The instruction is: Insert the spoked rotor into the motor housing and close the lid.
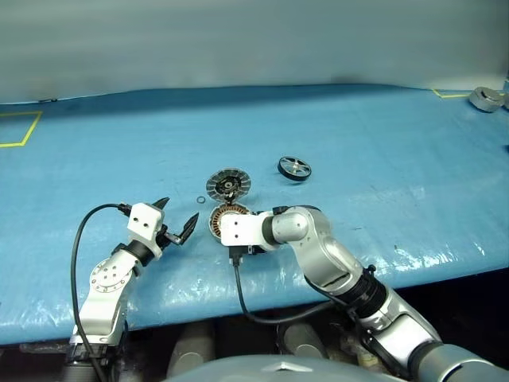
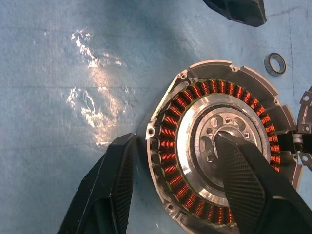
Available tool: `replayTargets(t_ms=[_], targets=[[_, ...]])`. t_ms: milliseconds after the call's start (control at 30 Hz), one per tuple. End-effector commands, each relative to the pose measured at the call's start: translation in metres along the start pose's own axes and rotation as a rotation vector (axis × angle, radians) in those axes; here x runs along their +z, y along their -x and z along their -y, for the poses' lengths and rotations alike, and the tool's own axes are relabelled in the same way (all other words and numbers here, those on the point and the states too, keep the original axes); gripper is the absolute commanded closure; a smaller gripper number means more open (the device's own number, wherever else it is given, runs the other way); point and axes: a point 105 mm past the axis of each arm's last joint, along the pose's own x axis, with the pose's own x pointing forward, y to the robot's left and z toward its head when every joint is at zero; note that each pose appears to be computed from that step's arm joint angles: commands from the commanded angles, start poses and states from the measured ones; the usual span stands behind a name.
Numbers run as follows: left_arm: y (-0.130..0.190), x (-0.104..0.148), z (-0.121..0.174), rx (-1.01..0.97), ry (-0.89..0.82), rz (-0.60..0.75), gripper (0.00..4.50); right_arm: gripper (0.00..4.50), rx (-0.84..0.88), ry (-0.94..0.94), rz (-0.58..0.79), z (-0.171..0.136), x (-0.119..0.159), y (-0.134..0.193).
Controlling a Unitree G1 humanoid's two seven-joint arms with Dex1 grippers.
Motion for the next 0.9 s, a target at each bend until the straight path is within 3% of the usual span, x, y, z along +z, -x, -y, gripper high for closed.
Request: replayTargets(t_ms=[33,133,333,633,767,900], targets=[[0.0,0.007,-0.004,0.019,-0.022,0.032,0.0,1.87,-0.005,-0.009,0.055,-0.005,0.018,0.0],[0.0,0.007,-0.004,0.021,-0.022,0.029,0.0,1.69,0.0,-0.019,0.028,-0.008,0.013,-0.003],[0.002,0.007,-0.005,0.023,-0.025,0.025,0.0,0.03,-0.04,-0.049,0.044,-0.003,0.014,0.0],[0.0,0.012,-0.003,-0.048,-0.063,0.032,0.0,0.03,-0.147,-0.205,0.307,0.026,0.049,0.048],[-0.007,0.015,-0.003,-0.075,-0.078,0.037,0.0,0.03,-0.203,-0.262,0.284,0.033,0.023,0.066],[-0.016,0.015,-0.007,-0.085,-0.091,0.043,0.0,0.03,-0.308,-0.332,0.246,0.037,-0.023,0.082]])
